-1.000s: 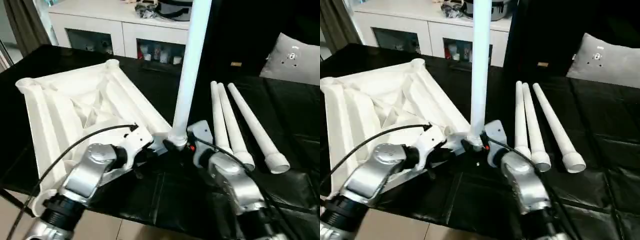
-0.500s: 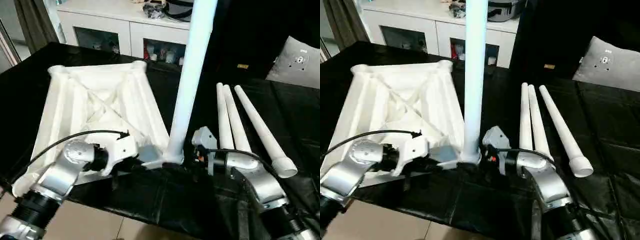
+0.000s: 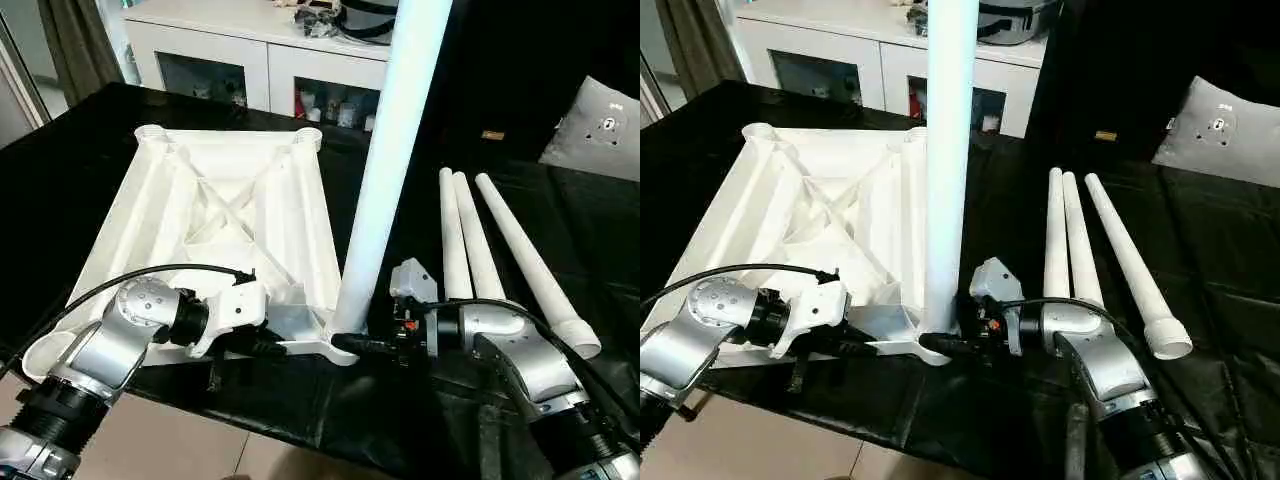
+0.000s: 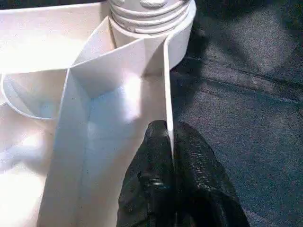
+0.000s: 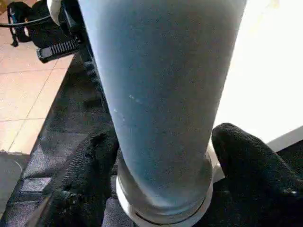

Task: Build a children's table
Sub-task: Rotate leg to tighten

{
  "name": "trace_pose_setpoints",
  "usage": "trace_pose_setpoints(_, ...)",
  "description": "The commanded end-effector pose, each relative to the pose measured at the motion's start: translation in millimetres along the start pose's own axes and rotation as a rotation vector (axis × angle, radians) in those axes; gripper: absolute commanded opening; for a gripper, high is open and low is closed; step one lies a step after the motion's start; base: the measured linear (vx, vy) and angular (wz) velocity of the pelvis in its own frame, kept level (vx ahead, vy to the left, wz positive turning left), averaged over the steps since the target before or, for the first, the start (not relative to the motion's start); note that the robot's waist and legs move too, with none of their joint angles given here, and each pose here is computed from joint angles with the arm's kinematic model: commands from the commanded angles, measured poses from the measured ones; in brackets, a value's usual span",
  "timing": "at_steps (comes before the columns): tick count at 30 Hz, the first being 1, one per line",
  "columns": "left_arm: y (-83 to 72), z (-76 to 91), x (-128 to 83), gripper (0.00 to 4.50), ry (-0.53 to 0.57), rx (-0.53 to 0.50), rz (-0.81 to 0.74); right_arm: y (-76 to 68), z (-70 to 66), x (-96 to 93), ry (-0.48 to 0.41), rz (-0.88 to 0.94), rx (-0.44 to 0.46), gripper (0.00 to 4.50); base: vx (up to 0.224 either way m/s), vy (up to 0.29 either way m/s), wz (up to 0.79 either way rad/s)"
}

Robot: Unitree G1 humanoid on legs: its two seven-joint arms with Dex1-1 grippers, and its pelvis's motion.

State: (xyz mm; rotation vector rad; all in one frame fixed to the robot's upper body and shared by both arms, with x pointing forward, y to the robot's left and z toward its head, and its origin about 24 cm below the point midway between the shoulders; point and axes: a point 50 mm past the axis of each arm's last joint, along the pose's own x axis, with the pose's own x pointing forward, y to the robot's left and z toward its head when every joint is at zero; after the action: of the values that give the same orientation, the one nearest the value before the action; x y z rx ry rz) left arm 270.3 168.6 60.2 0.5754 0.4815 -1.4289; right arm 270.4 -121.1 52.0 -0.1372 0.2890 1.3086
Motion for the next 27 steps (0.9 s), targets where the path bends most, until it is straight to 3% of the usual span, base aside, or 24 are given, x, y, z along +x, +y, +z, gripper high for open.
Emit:
trace_pose_setpoints(1,0.9,3.0,1,0.0,0.018,0.039,-0.033,-0.2,-0.5,-1.6,0.011,0.006,-0.01,3.02,0.0,0.0,0.0)
trace_pose_setpoints(7,1.9,2.7,2,0.0,0.017,0.043,-0.025,2.6,-4.7,-0.4,0.026,0.009,-0.018,2.47,0.0,0.0,0.0)
trace_pose_setpoints(18,0.7,4.6,6,0.0,-0.005,0.026,-0.015,16.6,-10.7,9.2,-0.006,0.013,0.044,2.06,0.0,0.0,0.0)
trace_pose_setpoints(20,3.8,9.4,10,0.0,-0.028,-0.018,0.035,24.6,-10.0,18.5,-0.052,-0.007,0.118,2.05,0.0,0.0,0.0)
trace_pose_setpoints(24,10.3,17.8,15,0.0,-0.067,-0.084,0.118,29.1,-11.5,31.3,-0.049,-0.06,0.165,2.04,0.0,0.0,0.0)
trace_pose_setpoints(27,19.3,38.3,26,0.0,-0.134,-0.181,0.225,31.1,-12.1,54.5,-0.043,-0.17,0.236,2.04,0.0,0.0,0.0)
